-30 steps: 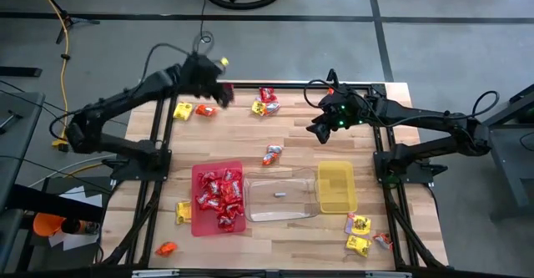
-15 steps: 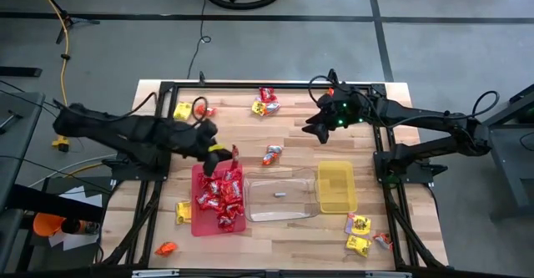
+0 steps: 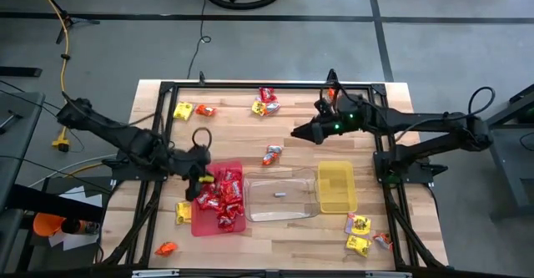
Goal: Sort candy
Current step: Put the red candy into the red bin
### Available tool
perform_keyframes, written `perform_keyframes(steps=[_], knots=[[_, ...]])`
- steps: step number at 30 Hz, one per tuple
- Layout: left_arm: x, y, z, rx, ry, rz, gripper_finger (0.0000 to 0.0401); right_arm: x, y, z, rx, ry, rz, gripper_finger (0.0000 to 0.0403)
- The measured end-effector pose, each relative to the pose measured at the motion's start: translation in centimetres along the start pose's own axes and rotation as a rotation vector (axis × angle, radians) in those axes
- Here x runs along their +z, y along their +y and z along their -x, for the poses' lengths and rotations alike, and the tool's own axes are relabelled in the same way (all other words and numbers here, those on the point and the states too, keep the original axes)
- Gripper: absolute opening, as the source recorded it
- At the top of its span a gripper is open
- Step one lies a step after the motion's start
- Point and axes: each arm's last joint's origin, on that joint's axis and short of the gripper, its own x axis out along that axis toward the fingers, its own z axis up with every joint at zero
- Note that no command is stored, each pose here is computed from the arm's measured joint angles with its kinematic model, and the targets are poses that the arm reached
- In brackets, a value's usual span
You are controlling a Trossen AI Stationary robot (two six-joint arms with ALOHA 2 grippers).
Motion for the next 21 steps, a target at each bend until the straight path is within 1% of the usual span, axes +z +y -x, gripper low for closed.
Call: perform_keyframes(steps=[2,5,8,11,14,17,19,21], knots=[[-1.5,0.1,-1.2,-0.027,0.043,-0.024,0.0000,-0.7,0.7,-0.2,0.002,-0.019,-0.036,0.0211],[-3.2,0.5,-2.5,-0.040,0.067,-0.004,0.0000,-1.9,1.6,-0.4,-0.013,-0.035,-0.067,0.0211],[-4.4,1.2,-3.4,-0.015,0.089,0.033,0.0006,-2.8,2.3,-0.4,-0.026,-0.053,-0.085,0.0211],[-4.9,1.6,-3.8,0.006,0.096,0.072,0.0024,-3.3,2.6,-0.4,-0.043,-0.075,-0.090,0.0211],[-5.2,1.8,-4.0,0.021,0.101,0.089,0.0053,-3.4,2.6,-0.4,-0.054,-0.088,-0.103,0.0211],[-4.9,1.8,-4.0,0.017,0.067,0.101,0.0091,-3.4,2.6,-0.4,-0.055,-0.088,-0.124,0.0211],[-4.2,1.5,-3.6,-0.002,0.012,0.104,0.0116,-3.4,2.6,-0.4,-0.060,-0.087,-0.125,0.0211],[-2.9,1.0,-3.0,-0.037,-0.088,0.098,0.0137,-3.2,2.3,-0.4,-0.075,-0.092,-0.127,0.0211]])
